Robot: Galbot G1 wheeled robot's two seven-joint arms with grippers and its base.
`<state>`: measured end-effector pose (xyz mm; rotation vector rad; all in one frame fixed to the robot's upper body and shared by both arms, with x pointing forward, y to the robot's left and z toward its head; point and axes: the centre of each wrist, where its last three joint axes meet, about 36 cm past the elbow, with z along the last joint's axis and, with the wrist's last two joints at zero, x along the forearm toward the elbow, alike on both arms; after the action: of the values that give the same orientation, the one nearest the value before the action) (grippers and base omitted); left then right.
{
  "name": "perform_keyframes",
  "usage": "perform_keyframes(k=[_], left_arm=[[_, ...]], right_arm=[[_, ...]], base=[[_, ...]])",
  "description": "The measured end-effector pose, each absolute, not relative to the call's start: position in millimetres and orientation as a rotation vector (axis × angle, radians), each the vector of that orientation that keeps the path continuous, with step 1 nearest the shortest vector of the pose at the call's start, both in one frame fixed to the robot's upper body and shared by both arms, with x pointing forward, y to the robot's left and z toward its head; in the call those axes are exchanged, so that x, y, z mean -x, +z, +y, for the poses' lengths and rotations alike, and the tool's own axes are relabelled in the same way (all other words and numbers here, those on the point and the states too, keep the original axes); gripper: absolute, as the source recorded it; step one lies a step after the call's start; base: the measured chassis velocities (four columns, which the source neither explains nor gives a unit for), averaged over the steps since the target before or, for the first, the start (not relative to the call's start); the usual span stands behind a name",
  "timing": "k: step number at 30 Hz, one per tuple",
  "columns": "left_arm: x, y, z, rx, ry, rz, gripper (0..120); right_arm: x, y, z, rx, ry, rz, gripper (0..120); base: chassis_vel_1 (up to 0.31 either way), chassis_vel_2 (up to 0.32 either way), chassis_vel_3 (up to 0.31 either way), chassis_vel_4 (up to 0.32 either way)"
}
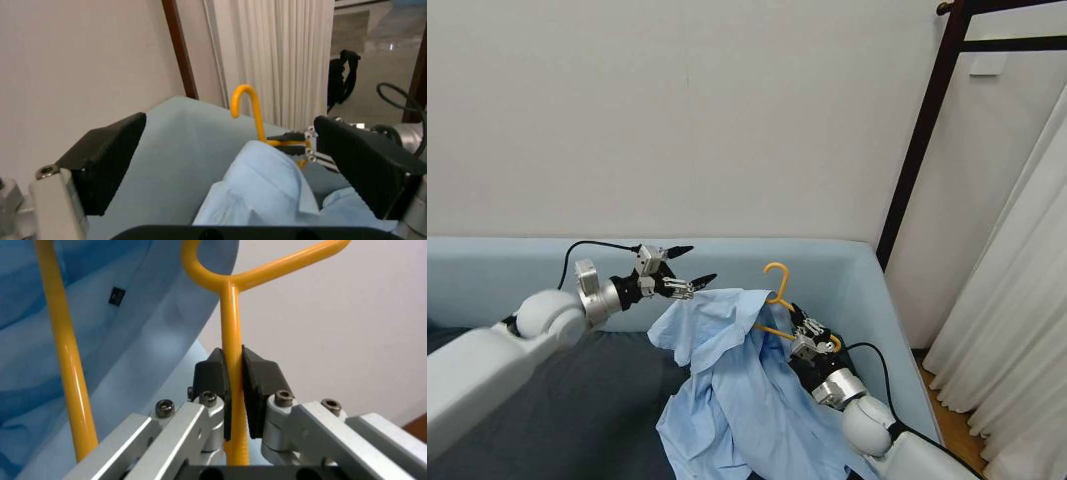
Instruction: Pick up the clothes from the sofa and hang them on the clothes hanger.
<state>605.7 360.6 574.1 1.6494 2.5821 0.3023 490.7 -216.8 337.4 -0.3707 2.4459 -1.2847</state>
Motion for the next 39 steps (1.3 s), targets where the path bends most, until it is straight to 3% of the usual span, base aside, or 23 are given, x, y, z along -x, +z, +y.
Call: perform_keyframes(k=[10,20,32,36,39], left_arm=[[-671,562,339,-1.834,0.44,2.602,100],[-685,534,345,-1.958,0.466,2.639,100],[-711,533,347,-2.197,0.533,2.51,99],[-714,530,343,-2.209,0.597,2.501,97],[-716,526,341,-2.207,0.651,2.497,87]], right_arm=[[-490,339,-225,0.367,-1.279,2.418,5],[-486,336,-232,0.376,-1.273,2.407,5],[-482,340,-230,0.428,-1.252,2.383,5],[-482,341,-230,0.434,-1.249,2.379,5],[-483,343,-230,0.436,-1.249,2.371,5]], base=[[0.0,0.0,0.0,0.0],[0.0,0.0,0.0,0.0],[0.0,0.0,0.0,0.0],[0.0,0.0,0.0,0.0],[0.0,0.0,0.0,0.0]])
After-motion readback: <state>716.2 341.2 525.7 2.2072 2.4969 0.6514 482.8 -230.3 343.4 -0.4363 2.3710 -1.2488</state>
